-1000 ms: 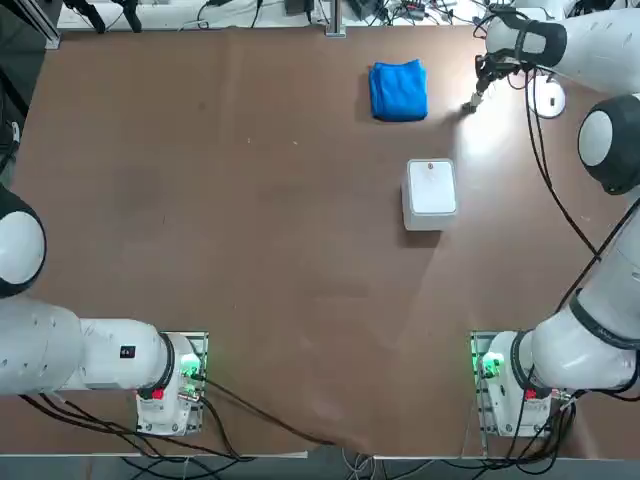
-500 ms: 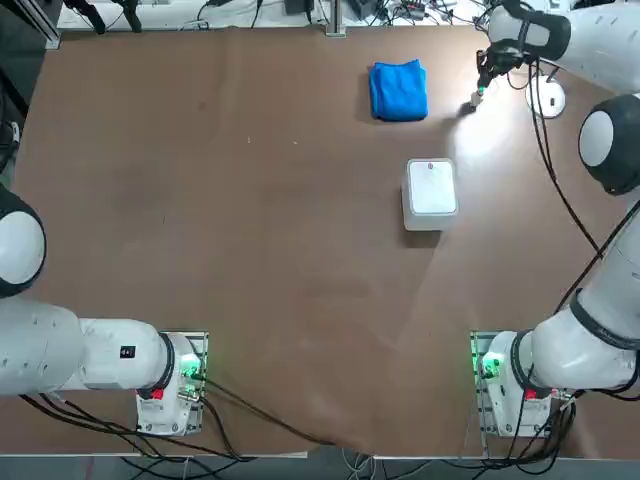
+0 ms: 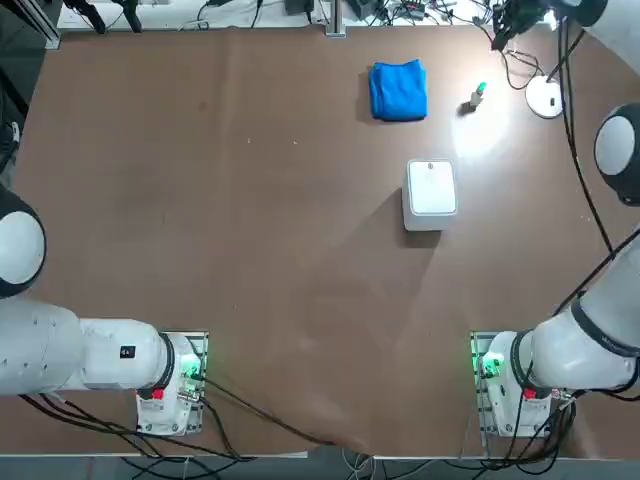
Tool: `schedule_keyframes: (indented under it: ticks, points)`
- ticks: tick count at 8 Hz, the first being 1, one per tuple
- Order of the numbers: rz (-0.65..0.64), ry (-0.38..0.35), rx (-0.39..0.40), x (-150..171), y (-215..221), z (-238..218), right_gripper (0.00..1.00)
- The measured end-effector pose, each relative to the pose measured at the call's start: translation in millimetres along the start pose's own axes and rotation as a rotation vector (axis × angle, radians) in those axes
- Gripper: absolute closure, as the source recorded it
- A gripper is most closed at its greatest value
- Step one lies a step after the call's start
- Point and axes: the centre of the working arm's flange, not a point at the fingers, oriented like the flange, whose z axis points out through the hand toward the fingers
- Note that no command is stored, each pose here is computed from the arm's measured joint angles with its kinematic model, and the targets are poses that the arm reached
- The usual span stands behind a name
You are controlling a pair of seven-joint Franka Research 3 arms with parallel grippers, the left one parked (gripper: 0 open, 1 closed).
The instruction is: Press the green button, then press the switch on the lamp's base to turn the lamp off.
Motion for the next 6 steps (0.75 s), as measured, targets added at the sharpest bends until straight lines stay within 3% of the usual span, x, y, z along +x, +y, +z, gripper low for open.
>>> schedule_keyframes:
  ticks: [3,6]
  points:
    - [-0.006,-0.054,-0.018,-33,12,-71,0.99]
    - [0.035,-0.054,-0.046,-54,84,-114,0.99]
